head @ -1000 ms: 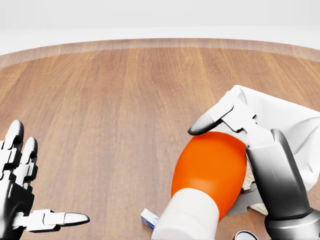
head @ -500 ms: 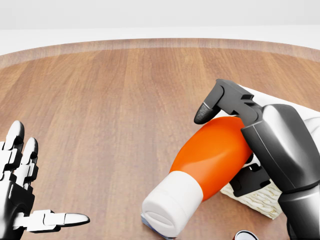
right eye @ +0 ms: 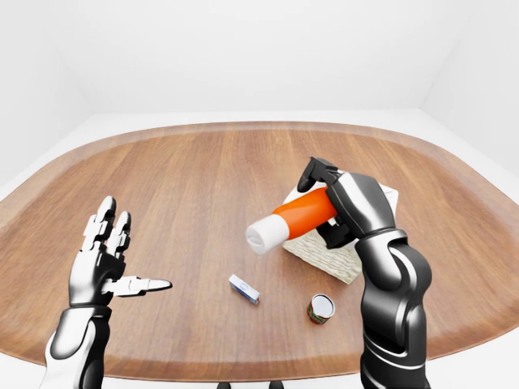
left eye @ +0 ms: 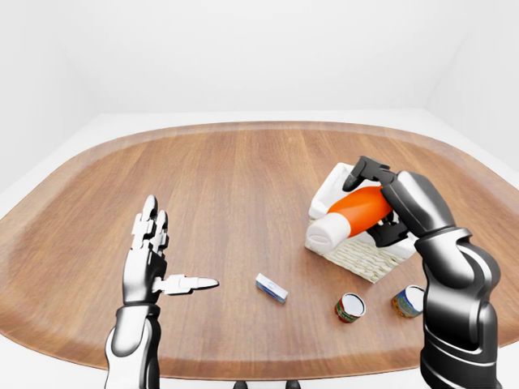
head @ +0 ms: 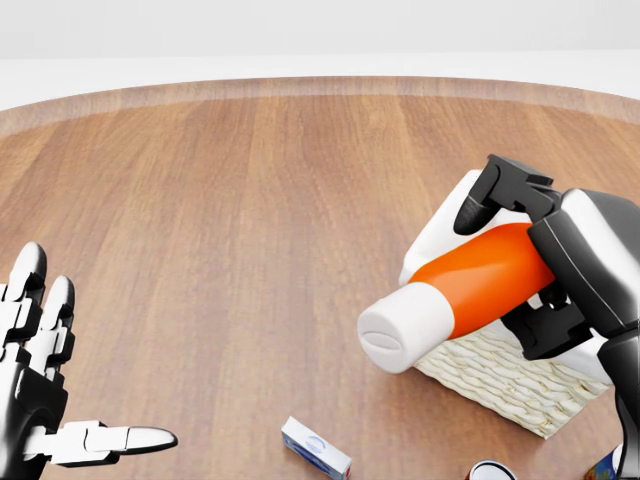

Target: Pick up the ketchup, and put it in the basket.

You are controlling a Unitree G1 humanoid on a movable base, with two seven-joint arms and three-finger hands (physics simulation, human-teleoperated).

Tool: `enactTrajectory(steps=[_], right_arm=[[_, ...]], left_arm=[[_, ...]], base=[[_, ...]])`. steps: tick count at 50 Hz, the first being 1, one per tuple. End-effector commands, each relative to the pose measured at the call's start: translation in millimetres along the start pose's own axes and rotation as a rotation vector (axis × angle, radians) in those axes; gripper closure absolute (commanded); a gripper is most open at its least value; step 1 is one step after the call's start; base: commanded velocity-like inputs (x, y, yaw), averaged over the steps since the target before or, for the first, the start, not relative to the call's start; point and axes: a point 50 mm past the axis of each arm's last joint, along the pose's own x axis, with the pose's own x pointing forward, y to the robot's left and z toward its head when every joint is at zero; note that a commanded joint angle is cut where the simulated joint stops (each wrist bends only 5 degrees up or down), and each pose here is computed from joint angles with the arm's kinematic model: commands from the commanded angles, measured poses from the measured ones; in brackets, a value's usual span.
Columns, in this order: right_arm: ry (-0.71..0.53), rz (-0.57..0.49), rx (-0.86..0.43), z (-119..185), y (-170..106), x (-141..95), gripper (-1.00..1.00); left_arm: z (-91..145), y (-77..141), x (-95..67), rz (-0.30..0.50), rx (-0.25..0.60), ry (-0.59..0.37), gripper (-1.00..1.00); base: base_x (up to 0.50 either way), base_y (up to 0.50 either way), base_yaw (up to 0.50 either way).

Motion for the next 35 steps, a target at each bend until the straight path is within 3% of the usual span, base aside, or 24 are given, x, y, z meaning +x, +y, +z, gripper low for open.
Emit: enactTrajectory(steps=[1, 13, 35], right_arm=[[0.103, -0.007, -0.009, -28.5, -2.9, 4.6, 1.0], [0.21, -0.005, 0.022, -61.5, 1.5, 7.9, 1.0], [0.332, -0.011, -0.078, -89.9, -2.4, 10.8, 1.0]], left_arm=[[-1.8, -0.1, -0.4, -0.001, -0.002, 0.003, -1.0], [-1.5, -0.1, -0.7, 0.0, 0.0, 0.001, -1.0], [-2.7, -2.1, -1.2, -0.006, 0.001, 0.003, -1.0]], base=[[0.0, 0.0, 0.0], [0.0, 0.0, 0.0], [0.0, 0.0, 0.0]])
